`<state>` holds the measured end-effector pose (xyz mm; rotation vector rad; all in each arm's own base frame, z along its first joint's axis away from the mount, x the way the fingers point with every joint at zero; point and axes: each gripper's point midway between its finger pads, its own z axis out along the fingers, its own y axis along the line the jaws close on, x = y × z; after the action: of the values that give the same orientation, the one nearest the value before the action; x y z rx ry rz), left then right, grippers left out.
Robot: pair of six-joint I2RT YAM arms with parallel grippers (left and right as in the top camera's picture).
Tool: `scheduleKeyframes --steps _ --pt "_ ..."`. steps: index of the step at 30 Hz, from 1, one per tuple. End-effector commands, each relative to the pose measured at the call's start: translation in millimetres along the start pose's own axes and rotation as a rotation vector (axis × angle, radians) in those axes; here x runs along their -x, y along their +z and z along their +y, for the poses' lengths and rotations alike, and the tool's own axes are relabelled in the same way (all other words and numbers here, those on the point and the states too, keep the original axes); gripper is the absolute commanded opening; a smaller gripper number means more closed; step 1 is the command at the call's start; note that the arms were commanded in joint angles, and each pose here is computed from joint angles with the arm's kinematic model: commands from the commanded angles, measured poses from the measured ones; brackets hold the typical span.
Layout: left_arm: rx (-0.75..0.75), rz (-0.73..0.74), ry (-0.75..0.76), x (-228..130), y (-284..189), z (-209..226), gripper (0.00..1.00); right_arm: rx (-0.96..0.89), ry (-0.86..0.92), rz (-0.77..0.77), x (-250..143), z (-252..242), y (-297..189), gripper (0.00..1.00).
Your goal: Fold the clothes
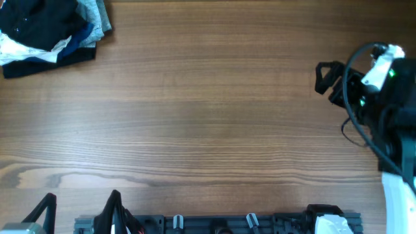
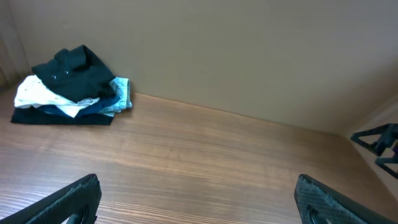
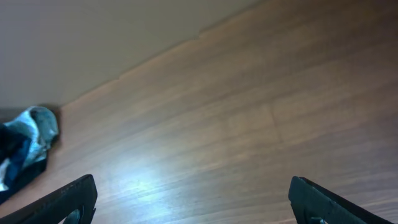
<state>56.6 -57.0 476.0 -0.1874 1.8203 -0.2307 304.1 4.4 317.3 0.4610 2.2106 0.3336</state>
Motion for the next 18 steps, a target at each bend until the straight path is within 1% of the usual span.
scheduleKeyframes --steps 1,5,8,12,18 --pt "0.014 0.002 0.018 0 1 4 1.00 -0.046 0.035 0.046 -4 -8 21 1.00" --pt "0.015 0.004 0.016 -1 1 4 1.00 -0.059 0.048 0.083 -7 -11 35 1.00" --pt "0.015 0.004 0.016 -1 1 4 1.00 -0.054 0.084 0.067 -3 -9 37 1.00" --pt "0.015 0.004 0.016 -1 1 4 1.00 -0.016 0.086 0.015 6 -2 26 1.00" --pt "0.015 0.004 0.016 -1 1 4 1.00 0.086 0.076 -0.013 6 17 1 1.00"
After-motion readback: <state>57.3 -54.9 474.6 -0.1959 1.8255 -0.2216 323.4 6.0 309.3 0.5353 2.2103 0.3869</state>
